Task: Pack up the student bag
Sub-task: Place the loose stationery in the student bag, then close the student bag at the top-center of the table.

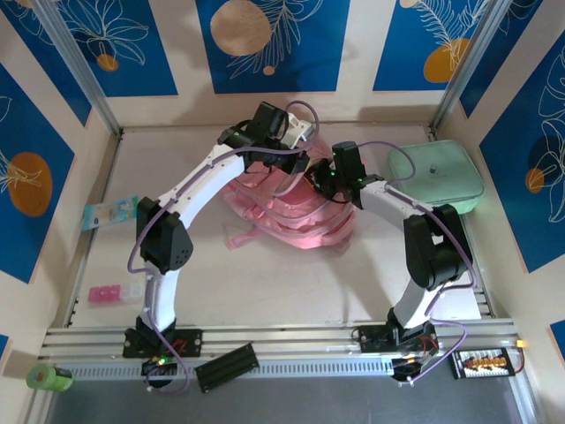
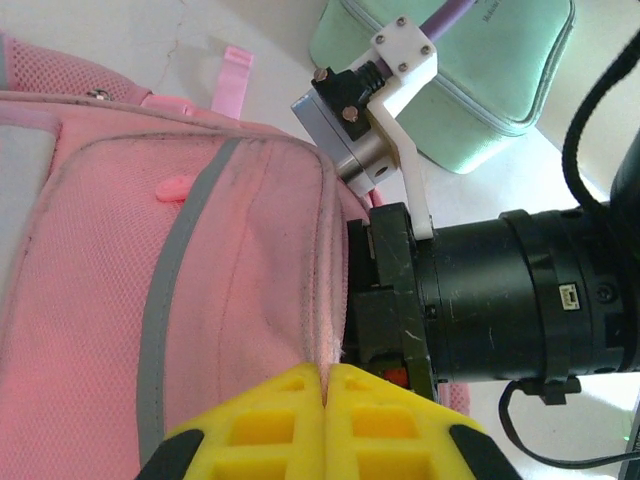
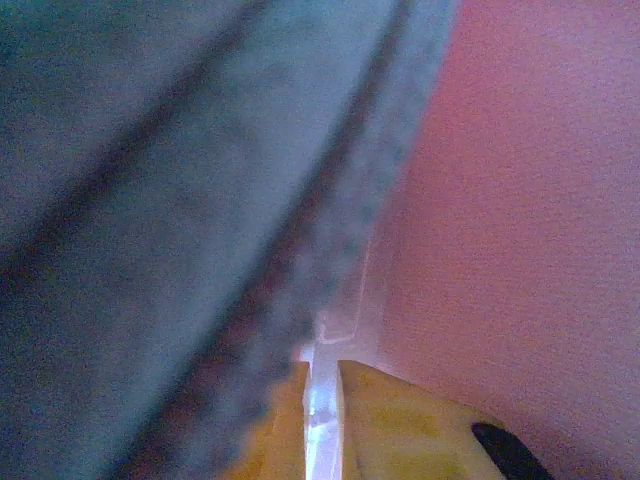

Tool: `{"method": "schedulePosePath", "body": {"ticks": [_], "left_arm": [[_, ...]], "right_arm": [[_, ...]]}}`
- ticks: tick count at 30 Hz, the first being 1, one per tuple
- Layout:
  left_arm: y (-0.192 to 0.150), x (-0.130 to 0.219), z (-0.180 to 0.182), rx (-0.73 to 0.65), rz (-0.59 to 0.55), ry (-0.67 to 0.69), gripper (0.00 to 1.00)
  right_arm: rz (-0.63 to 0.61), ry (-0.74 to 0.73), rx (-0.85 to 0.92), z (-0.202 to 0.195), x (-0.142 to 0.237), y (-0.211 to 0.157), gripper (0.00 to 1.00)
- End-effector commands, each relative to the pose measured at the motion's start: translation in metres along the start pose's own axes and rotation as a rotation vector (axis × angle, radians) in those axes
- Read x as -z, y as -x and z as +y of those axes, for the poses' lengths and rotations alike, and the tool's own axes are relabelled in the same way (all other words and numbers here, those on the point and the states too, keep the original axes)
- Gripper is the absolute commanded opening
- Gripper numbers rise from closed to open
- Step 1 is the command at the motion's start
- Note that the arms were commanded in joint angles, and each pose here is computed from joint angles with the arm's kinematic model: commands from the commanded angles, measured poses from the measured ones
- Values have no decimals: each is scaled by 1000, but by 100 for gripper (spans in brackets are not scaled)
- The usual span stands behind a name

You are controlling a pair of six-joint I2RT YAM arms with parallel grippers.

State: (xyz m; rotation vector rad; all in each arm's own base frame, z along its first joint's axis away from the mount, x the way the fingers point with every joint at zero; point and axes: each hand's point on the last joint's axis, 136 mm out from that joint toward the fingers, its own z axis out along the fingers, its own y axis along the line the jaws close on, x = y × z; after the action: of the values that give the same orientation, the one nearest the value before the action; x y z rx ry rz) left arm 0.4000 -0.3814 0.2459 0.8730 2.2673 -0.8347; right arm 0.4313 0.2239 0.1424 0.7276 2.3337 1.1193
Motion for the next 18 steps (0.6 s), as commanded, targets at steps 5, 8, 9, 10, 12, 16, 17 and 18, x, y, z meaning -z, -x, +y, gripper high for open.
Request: {"method": "schedulePosePath", "body": {"ticks": [5, 8, 9, 10, 12, 16, 17, 18], "left_arm": [[34, 29, -21, -24, -138, -70, 0], [31, 32, -15, -13, -141, -72, 20], [30, 34, -13, -1, -150, -73, 24], [31, 38, -10, 18, -170, -75, 31], [30, 46, -2, 66, -204, -78, 41], [14, 64, 26, 201, -257, -20, 55], [5, 68, 37, 251, -261, 9, 59], [-3, 71, 47, 293, -263, 33, 61]], "right_arm": [[-35, -2, 13, -9, 37, -9, 19], [-116, -143, 6, -42, 70, -7, 26], [-162, -189, 19, -52, 81, -5, 29], [-222, -235, 36, -63, 96, -2, 33], [-310, -314, 35, -83, 121, 3, 39], [-386, -361, 52, -95, 157, 6, 52], [-386, -353, 65, -91, 161, 4, 56], [-384, -350, 77, -89, 164, 3, 60]]}}
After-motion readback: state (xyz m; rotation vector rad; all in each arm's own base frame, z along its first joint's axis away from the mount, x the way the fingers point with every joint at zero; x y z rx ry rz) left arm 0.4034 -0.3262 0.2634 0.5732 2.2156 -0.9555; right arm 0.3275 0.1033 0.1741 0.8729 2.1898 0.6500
